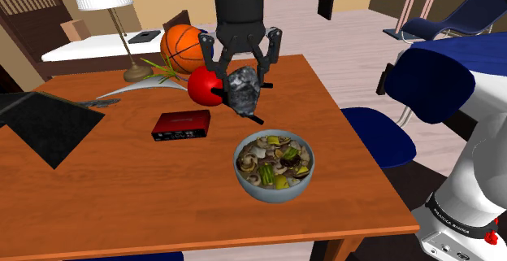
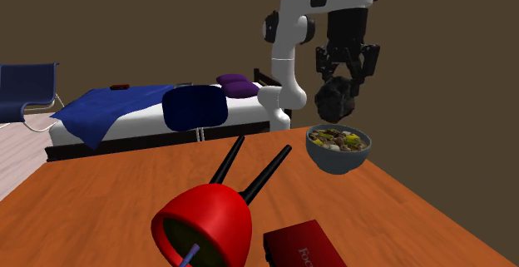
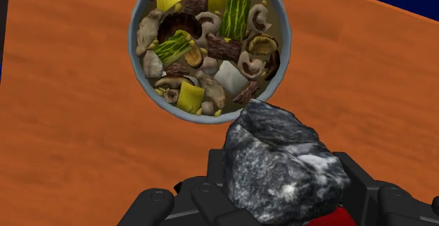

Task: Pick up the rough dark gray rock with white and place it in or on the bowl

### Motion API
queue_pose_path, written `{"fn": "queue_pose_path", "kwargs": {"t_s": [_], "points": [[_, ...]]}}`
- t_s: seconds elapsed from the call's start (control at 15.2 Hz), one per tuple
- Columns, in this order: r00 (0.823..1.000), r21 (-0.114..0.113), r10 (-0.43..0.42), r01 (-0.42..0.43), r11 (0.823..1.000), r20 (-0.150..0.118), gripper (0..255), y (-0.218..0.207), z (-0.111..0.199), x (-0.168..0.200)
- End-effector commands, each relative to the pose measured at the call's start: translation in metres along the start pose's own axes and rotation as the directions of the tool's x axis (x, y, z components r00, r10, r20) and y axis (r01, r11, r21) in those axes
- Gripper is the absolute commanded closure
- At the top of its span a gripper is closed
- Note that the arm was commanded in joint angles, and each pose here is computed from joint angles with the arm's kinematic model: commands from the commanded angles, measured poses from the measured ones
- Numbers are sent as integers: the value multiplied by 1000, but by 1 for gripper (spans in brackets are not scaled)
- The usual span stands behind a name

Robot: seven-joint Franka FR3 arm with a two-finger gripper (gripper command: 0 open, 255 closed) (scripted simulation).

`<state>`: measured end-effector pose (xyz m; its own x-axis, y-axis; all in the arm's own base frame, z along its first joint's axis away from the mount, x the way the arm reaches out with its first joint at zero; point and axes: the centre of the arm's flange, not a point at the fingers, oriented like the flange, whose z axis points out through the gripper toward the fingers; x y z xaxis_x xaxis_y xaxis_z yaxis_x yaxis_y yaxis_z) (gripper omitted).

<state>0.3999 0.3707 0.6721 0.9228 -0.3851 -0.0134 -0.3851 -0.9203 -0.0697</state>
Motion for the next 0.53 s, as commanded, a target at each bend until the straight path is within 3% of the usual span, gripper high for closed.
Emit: {"fn": "queue_pose_path", "kwargs": {"t_s": [0.0, 0.26, 0.46], "points": [[1000, 0, 1, -1, 1000, 0, 255, 10, -3, -25], [1000, 0, 1, -1, 1000, 0, 255, 35, -12, -77], [1000, 0, 1, -1, 1000, 0, 255, 36, 4, -77]]}}
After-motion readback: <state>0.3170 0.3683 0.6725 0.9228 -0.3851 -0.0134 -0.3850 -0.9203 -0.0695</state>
